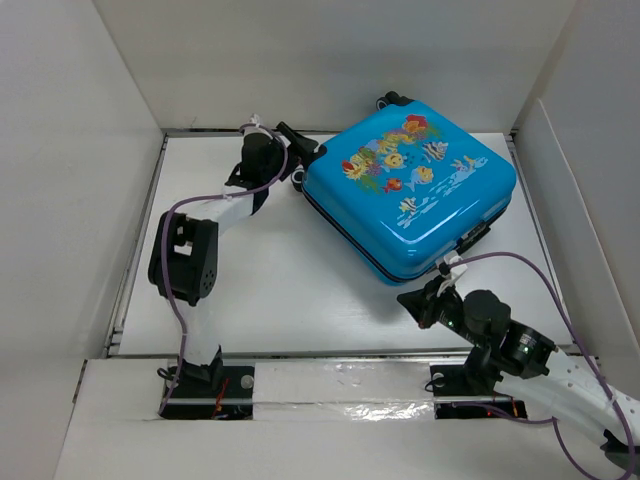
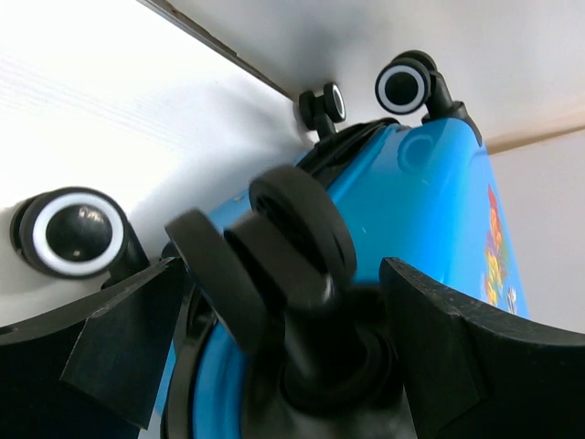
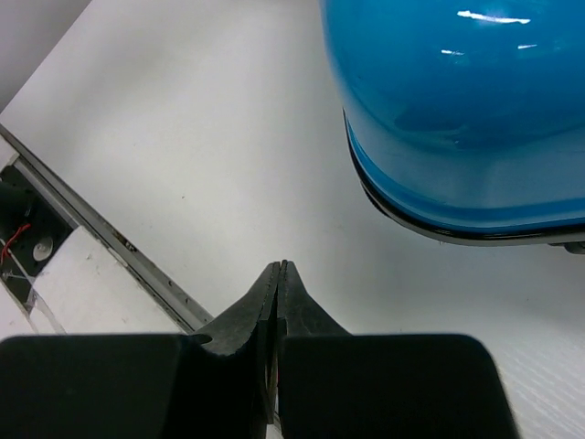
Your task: Pack the luggage
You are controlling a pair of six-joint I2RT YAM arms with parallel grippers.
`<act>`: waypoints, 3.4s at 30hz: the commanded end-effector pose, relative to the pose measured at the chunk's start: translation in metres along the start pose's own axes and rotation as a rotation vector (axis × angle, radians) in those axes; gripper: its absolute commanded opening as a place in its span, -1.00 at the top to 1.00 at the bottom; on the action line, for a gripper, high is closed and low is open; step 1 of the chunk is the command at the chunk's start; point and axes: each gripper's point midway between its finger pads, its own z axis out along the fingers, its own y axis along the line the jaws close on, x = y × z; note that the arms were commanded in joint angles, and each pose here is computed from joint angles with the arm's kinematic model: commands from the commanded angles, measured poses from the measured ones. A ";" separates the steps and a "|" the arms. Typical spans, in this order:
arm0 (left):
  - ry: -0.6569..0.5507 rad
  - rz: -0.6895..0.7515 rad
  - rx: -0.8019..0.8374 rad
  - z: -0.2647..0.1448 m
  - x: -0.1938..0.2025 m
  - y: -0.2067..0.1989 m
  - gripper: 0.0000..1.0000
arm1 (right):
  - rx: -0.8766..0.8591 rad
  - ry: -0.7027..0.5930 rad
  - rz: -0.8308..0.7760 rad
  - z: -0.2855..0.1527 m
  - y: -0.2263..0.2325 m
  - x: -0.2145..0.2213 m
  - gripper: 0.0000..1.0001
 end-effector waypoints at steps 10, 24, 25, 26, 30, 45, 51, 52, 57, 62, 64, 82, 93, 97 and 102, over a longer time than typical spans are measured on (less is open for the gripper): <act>-0.051 -0.045 0.076 0.028 -0.034 -0.023 -0.57 | -0.072 -0.009 -0.027 -0.002 0.015 -0.009 1.00; -0.057 -0.103 0.191 0.031 -0.040 -0.040 0.71 | 0.178 -0.011 0.149 -0.005 -0.023 -0.005 0.09; -0.059 -0.100 0.207 0.028 -0.041 -0.045 0.90 | 0.180 -0.009 0.152 -0.004 -0.023 -0.004 0.09; -0.074 -0.100 0.233 0.021 -0.047 -0.056 1.00 | 0.178 -0.006 0.155 -0.004 -0.022 -0.003 0.09; -0.105 -0.080 0.323 0.001 -0.066 -0.096 1.00 | 0.193 0.011 0.168 -0.005 -0.024 0.000 0.07; -0.088 -0.026 0.332 0.018 -0.077 -0.127 1.00 | 0.345 -0.053 0.153 0.013 -0.049 -0.008 0.11; -0.202 0.025 0.159 -0.005 -0.086 -0.068 0.87 | 0.340 -0.111 0.067 0.038 -0.050 -0.015 0.18; -0.242 0.025 0.141 -0.013 -0.095 -0.062 0.76 | 0.342 -0.144 0.054 0.042 -0.051 -0.020 0.18; -0.209 -0.053 0.010 -0.022 -0.062 0.020 0.39 | 0.454 -0.151 0.064 0.043 -0.068 -0.018 0.16; -0.206 -0.128 -0.014 -0.038 -0.039 0.054 0.33 | 0.512 -0.079 0.064 0.044 -0.079 0.003 0.18; -0.195 -0.145 -0.055 -0.046 -0.024 0.075 0.33 | 0.514 -0.063 0.066 0.045 -0.079 0.007 0.18; 0.047 0.225 0.018 -0.102 0.164 0.030 0.65 | 0.439 -0.196 -0.080 0.046 -0.070 -0.029 0.18; 0.125 0.351 0.105 -0.125 0.216 -0.008 0.72 | 0.410 -0.315 -0.070 0.060 -0.067 -0.040 0.94; 0.088 0.357 0.146 -0.122 0.211 -0.030 0.73 | 0.358 -0.340 -0.064 0.061 -0.055 -0.047 1.00; 0.096 0.357 0.228 -0.116 0.224 -0.068 0.72 | 0.147 -0.210 -0.091 0.065 0.001 -0.022 1.00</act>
